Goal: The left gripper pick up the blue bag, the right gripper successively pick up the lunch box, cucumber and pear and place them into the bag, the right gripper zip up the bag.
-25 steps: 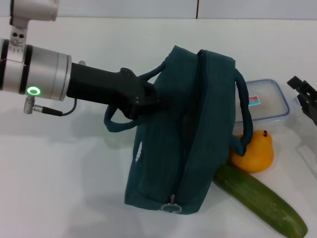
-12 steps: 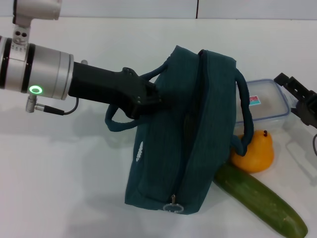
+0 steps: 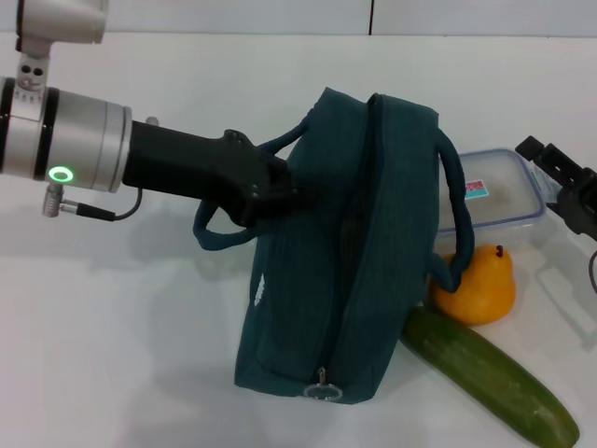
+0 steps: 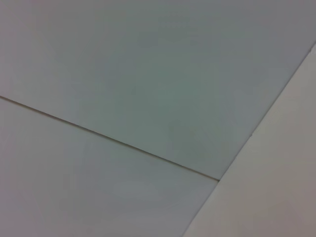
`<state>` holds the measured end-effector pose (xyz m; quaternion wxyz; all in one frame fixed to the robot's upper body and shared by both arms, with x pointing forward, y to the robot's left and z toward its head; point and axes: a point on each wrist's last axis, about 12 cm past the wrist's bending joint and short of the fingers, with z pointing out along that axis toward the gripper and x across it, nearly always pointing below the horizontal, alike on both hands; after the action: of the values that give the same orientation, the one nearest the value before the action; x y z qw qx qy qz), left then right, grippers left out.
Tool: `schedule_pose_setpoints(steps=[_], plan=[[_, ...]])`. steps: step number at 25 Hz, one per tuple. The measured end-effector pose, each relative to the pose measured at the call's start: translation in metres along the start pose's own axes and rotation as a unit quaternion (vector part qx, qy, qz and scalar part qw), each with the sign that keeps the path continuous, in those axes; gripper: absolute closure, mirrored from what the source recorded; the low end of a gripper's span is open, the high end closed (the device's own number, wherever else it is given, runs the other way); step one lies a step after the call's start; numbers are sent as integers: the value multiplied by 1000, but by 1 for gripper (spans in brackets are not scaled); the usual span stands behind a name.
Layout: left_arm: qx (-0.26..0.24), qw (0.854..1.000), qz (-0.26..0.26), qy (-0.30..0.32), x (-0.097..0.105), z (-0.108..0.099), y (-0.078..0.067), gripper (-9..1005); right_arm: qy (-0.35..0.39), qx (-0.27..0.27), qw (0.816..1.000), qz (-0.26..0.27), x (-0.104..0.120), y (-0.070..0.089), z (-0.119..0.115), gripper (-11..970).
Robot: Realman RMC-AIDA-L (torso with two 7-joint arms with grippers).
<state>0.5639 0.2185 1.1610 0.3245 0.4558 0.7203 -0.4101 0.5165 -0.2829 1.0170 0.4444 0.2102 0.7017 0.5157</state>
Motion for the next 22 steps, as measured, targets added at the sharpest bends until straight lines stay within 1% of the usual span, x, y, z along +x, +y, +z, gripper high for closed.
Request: schedule_pose_setpoints(steps=[2, 8, 11, 19, 22], plan=[[-1, 1000, -1, 0, 1, 0, 0, 953, 0, -1, 1000, 0, 0, 0, 0, 194], [-1, 1000, 1, 0, 3, -1, 0, 953, -1, -4, 1000, 0, 1, 0, -3, 402], [-1, 1000, 1, 0, 3, -1, 0, 953, -1, -4, 1000, -2, 1, 0, -4, 475], [-2, 1000, 1, -1, 3, -1, 0, 953, 5, -15, 1000, -25, 2, 2, -4, 670], [-1, 1000, 0, -1, 4, -1, -1, 953, 6, -11, 999, -32, 2, 1, -4, 767]])
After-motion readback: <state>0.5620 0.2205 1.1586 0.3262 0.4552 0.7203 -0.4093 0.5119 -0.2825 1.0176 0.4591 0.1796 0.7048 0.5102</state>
